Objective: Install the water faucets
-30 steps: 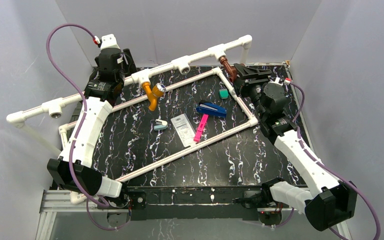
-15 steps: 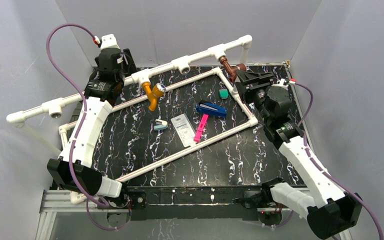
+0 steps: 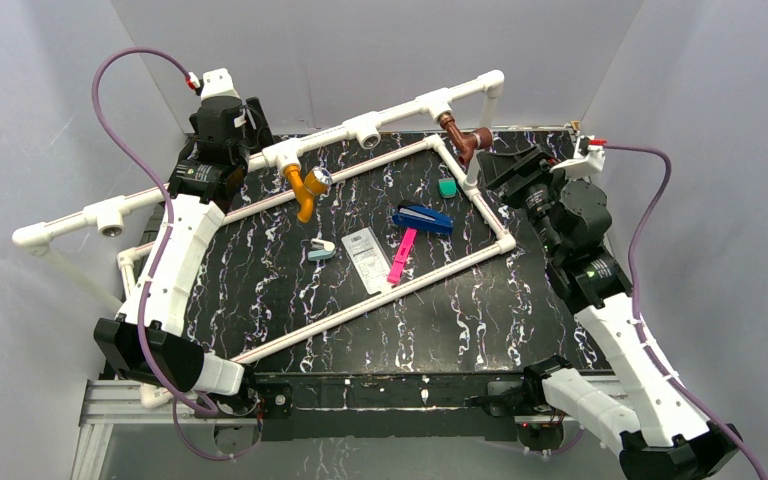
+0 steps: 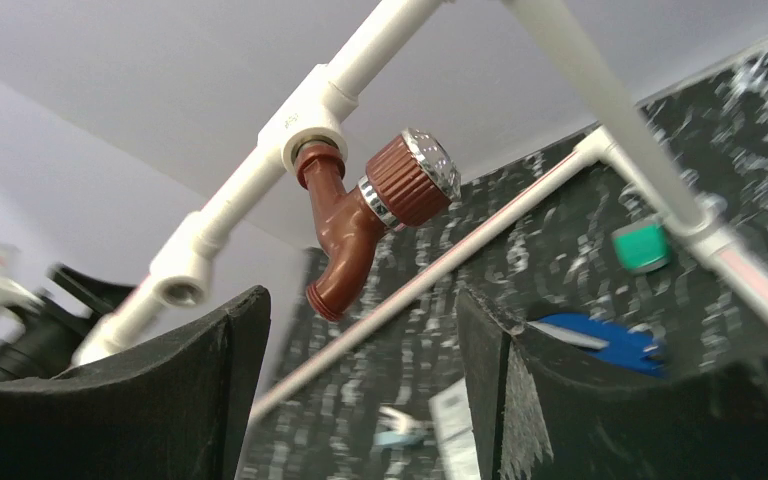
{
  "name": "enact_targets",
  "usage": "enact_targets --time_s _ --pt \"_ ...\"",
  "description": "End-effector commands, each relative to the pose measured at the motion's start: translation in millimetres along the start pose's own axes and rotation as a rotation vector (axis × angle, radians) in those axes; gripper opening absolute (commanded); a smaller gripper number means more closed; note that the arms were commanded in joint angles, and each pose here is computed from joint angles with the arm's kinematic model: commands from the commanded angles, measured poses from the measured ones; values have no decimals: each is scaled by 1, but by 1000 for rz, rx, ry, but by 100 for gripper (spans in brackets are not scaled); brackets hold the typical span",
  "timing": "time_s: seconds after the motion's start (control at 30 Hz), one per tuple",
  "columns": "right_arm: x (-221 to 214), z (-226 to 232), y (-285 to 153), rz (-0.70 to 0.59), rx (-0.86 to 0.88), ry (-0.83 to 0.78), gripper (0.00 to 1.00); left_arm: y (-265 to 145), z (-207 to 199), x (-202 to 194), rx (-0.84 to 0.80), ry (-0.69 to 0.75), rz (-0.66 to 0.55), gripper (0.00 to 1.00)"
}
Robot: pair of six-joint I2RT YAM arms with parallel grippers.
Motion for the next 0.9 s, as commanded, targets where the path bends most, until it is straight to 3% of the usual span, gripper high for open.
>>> enact_targets --time_s 0.0,0.17,0.4,0.6,0.87 --pt "24 10 -13 -37 87 -482 76 -13 -8 -59 -64 111 240 69" --pt "27 -6 -17 -17 123 -903 79 -12 -9 -60 -69 111 242 69" --pt "9 -26 -14 105 283 -1404 80 -11 -11 -60 -77 107 244 69" --pt "21 -24 1 -38 303 -1699 82 -12 -12 -63 -89 104 246 69" --pt "24 -12 21 -176 359 -1919 82 -11 -12 -65 -89 105 251 69"
Point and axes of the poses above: each gripper's point midway between its finger pads, its own y axis out along the fingers, its own z axis along the line the jaws close on, x = y × z, the point moved 5 cm from there along -y, back along the fingers, and after that the axes turned 13 degrees about y, right-handed, at the moved point
